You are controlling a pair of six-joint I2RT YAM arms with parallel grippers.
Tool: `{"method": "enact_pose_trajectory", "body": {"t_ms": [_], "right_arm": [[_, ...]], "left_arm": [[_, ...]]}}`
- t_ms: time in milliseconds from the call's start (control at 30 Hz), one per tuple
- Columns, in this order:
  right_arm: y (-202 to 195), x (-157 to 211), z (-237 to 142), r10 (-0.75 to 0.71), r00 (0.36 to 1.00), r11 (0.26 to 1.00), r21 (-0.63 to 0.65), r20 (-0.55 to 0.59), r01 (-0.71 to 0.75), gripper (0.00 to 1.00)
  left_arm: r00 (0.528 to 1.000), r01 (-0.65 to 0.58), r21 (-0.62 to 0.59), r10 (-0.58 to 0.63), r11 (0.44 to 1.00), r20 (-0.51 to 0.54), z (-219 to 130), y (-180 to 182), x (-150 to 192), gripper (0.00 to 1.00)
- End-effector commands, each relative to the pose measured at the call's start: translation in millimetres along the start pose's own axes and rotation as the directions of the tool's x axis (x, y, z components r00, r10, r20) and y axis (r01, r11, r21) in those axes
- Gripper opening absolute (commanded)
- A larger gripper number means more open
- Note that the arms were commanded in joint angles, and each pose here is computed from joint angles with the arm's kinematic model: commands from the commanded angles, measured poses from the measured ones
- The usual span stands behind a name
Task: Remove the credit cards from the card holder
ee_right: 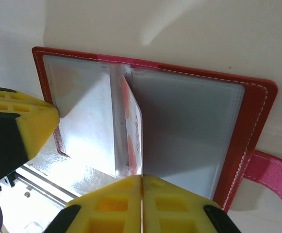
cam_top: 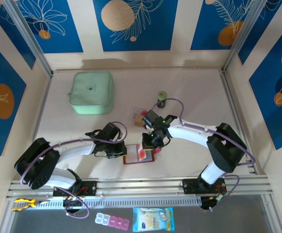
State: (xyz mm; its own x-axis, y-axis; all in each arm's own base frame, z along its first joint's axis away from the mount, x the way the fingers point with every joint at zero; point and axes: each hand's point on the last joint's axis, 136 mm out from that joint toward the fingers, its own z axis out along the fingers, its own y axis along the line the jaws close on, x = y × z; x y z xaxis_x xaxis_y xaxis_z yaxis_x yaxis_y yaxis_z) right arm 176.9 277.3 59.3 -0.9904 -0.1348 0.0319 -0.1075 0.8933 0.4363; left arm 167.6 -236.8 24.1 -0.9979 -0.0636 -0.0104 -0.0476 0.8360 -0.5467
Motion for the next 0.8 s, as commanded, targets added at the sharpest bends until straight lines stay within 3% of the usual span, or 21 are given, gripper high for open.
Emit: {"method": "enact_pose_trajectory", "body": {"t_ms": [0, 567, 767], "right_arm": [[11.9, 2.1, -0.6, 0.017, 1.000, 0.999, -0.036, -0.020, -0.018, 0.12], [12.8, 3.6, 8.4, 0.029, 0.999, 0.998, -0.053, -0.042, -0.031, 0.14], [10.1, 3.0, 5.6, 0.025, 0.999, 0.999, -0.035, -0.030, -0.026, 0.10]], "left_arm": [[1.000, 0.010, 0.000, -0.010, 1.000, 0.002, -0.7, 2.3, 3.8, 0.08], [1.000, 0.008, 0.003, -0.008, 1.000, 0.001, 0.4, 2.0, 3.6, 0.09], [1.000, 0.008, 0.005, -0.008, 1.000, 0.008, -1.9, 0.7, 2.4, 0.08]]}}
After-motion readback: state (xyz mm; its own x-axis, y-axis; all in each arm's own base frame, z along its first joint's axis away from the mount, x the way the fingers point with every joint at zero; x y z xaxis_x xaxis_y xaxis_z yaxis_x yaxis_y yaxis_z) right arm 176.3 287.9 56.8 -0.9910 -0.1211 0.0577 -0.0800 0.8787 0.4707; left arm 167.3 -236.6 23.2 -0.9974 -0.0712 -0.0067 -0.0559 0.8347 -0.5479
